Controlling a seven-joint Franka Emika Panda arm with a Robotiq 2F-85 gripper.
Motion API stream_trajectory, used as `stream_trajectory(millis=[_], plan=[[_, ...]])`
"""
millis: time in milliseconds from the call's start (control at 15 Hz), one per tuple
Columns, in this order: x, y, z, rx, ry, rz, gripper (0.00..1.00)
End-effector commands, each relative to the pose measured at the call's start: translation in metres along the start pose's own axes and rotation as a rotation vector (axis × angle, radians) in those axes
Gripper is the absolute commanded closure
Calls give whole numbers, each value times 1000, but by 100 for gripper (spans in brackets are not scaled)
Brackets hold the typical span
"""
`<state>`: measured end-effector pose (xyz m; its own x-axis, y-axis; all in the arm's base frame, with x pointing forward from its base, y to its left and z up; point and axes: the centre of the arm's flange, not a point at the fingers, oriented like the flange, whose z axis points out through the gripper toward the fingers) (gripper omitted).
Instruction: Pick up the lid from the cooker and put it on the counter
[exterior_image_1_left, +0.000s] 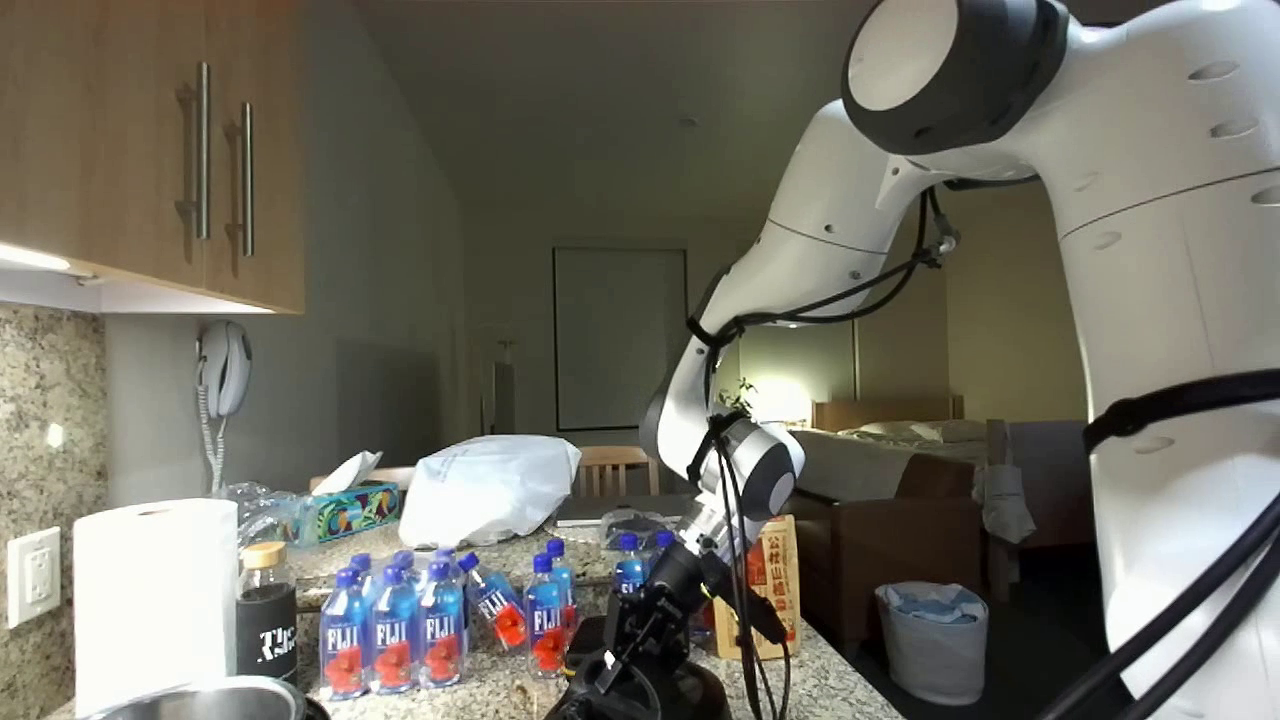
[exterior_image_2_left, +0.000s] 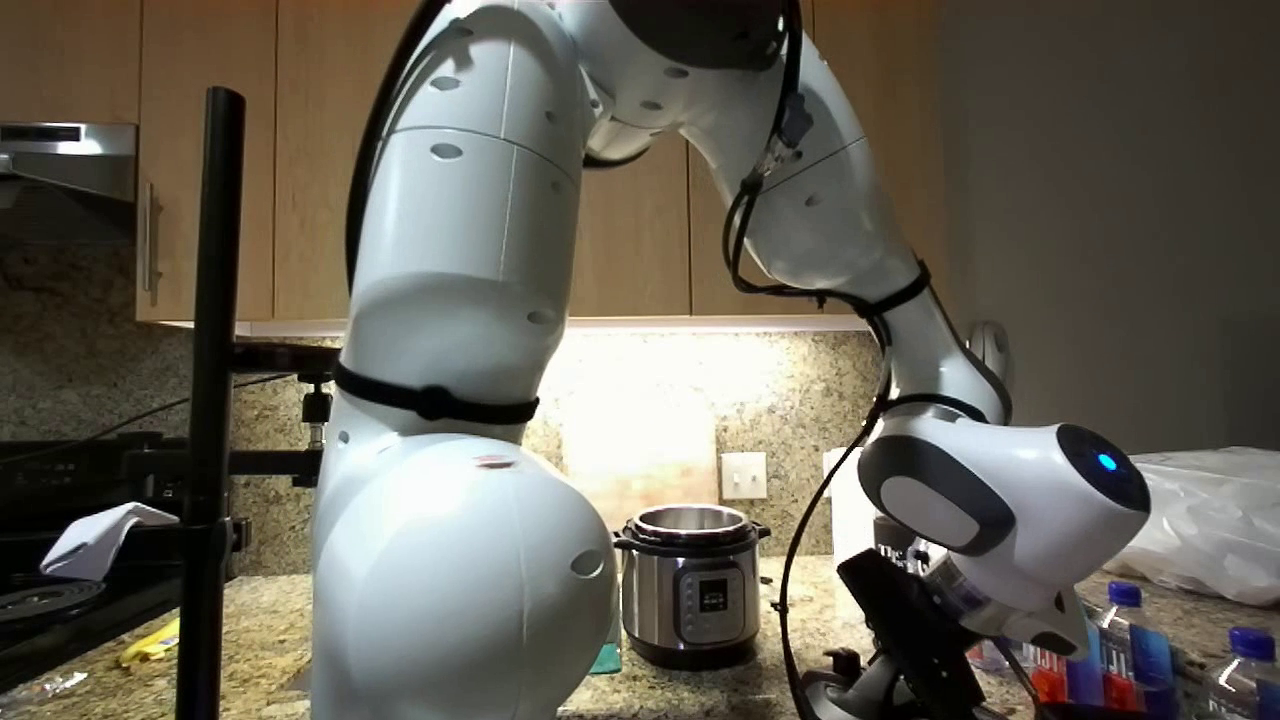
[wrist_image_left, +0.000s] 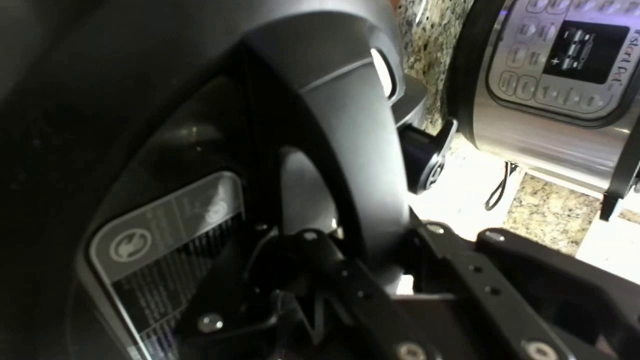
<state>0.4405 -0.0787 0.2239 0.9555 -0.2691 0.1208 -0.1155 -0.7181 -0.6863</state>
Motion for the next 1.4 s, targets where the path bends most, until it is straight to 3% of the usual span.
stream_trajectory(millis=[0, 800, 867, 1333], plan=[[2, 16, -6, 25, -5, 18, 98], [9, 56, 0, -2, -18, 100, 99], [9, 57, 2, -4, -25, 101, 77], [19, 46, -7, 0, -98, 44, 35]])
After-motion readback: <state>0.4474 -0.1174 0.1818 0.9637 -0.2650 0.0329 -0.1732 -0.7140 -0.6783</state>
